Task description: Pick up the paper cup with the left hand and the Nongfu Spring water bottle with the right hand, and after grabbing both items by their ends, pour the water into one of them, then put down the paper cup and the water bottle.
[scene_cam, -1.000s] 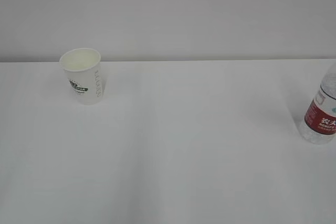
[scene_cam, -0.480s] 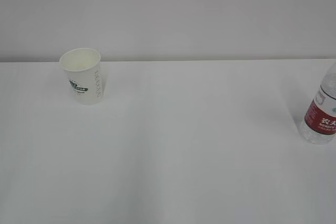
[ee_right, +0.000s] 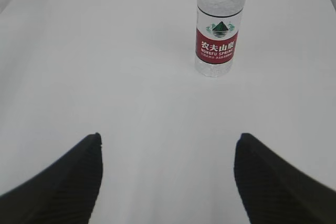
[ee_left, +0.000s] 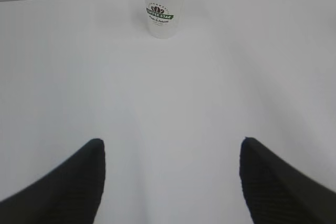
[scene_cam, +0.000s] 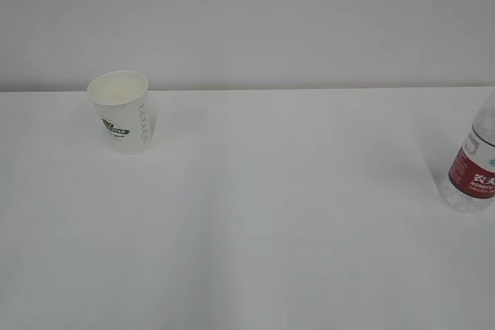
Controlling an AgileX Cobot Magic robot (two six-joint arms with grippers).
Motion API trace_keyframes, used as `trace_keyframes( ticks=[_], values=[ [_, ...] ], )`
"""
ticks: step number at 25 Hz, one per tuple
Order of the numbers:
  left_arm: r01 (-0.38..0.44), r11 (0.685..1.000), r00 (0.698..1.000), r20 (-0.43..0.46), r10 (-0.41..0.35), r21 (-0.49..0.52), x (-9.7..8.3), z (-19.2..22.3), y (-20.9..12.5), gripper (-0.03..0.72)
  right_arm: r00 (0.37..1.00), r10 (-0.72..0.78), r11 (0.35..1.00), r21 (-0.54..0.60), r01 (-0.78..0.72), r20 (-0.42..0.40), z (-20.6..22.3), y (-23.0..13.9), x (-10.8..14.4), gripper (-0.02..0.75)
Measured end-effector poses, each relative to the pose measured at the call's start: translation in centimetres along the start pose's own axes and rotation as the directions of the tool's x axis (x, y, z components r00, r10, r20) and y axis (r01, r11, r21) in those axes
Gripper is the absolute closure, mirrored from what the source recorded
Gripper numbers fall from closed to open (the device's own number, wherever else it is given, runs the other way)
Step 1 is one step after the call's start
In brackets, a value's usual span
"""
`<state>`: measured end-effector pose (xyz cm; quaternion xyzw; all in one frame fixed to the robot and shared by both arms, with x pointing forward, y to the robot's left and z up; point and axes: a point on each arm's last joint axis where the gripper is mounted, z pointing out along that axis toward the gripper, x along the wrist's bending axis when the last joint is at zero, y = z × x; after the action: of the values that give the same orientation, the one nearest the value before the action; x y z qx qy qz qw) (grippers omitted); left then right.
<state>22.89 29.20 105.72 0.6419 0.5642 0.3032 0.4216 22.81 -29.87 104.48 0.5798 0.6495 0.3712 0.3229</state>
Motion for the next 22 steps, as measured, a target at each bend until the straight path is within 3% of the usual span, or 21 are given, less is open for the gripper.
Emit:
trace_keyframes(
  ticks=[22],
  values=[
    [0.0,1.0,1.0,0.0,0.0,0.0,0.0,0.0,0.0,0.109,1.0,0.0,1.0,0.0,0.0,0.0,0.0,0.0,0.0,0.15]
  ],
)
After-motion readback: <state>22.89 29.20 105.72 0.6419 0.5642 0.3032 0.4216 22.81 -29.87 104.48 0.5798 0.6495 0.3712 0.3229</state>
